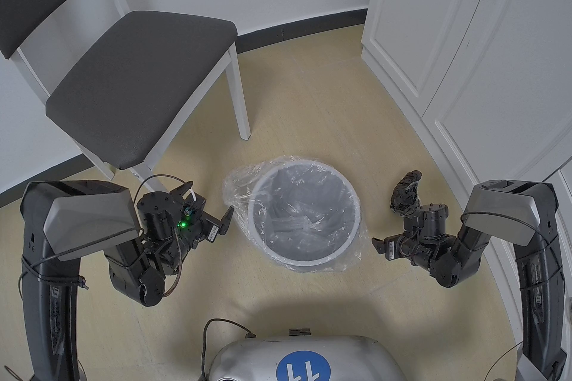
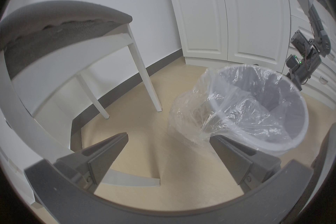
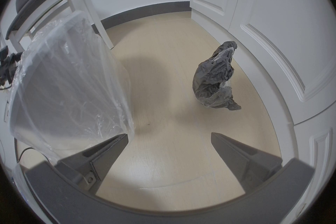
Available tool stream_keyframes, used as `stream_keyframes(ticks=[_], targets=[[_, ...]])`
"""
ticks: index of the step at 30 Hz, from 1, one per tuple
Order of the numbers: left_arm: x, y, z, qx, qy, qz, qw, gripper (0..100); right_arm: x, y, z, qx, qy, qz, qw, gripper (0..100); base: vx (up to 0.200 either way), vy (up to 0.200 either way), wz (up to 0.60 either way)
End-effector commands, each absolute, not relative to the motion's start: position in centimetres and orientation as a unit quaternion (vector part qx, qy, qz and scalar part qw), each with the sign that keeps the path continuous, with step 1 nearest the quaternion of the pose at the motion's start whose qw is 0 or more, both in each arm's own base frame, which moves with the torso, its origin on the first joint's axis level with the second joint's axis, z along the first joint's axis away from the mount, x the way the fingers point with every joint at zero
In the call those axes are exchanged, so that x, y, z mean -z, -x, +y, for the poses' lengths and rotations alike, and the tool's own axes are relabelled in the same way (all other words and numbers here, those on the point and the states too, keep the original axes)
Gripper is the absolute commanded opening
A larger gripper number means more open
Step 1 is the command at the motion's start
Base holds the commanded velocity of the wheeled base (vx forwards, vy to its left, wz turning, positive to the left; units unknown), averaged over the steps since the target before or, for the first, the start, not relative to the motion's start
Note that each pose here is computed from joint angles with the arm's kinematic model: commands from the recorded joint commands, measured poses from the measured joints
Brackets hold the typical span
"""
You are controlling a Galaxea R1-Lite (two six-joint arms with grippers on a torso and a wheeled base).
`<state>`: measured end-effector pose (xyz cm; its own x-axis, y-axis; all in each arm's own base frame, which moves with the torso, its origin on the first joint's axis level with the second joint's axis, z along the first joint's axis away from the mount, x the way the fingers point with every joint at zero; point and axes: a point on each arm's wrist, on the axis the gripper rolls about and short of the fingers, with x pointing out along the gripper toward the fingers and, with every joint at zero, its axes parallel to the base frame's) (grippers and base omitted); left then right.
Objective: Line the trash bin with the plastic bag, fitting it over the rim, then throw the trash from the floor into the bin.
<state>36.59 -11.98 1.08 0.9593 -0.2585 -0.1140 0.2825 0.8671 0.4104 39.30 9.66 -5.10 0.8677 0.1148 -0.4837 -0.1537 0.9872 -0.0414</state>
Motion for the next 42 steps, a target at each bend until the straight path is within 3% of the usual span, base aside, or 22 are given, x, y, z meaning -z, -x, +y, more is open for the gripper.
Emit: stream_keyframes(ticks=[1,5,10,14,19,25,35,42], targets=[[-2.6,-35.8,-11.9,0.141,-0.215,0.018,0.966,100,5.0,-38.8,9.7,-0.072,0.043,0.251,0.964,100,0.000,0.000,0.00],[-1.2,-35.9,-11.9,0.149,-0.217,0.035,0.964,100,4.9,-38.8,9.7,-0.072,0.043,0.252,0.964,100,0.000,0.000,0.00],[2.5,-35.0,-11.1,0.209,-0.237,0.085,0.945,100,5.1,-38.6,9.6,-0.074,0.055,0.255,0.962,100,0.000,0.000,0.00],[2.2,-34.0,-9.7,0.247,-0.260,0.088,0.929,100,4.8,-38.6,9.5,-0.074,0.055,0.252,0.963,100,0.000,0.000,0.00],[0.0,-33.3,-9.4,0.241,-0.265,0.069,0.931,100,4.6,-38.6,9.5,-0.074,0.055,0.250,0.964,100,0.000,0.000,0.00],[-1.7,-35.4,-10.1,0.161,-0.267,0.032,0.950,100,4.7,-38.6,9.5,-0.075,0.054,0.251,0.964,100,0.000,0.000,0.00],[5.5,-38.1,-13.3,0.179,-0.222,0.068,0.956,100,4.8,-38.7,9.4,-0.072,0.054,0.250,0.964,100,0.000,0.000,0.00],[8.2,-41.9,-16.0,0.186,-0.213,0.060,0.957,100,-0.7,-39.6,5.8,-0.034,0.032,0.190,0.981,100,0.000,0.000,0.00]])
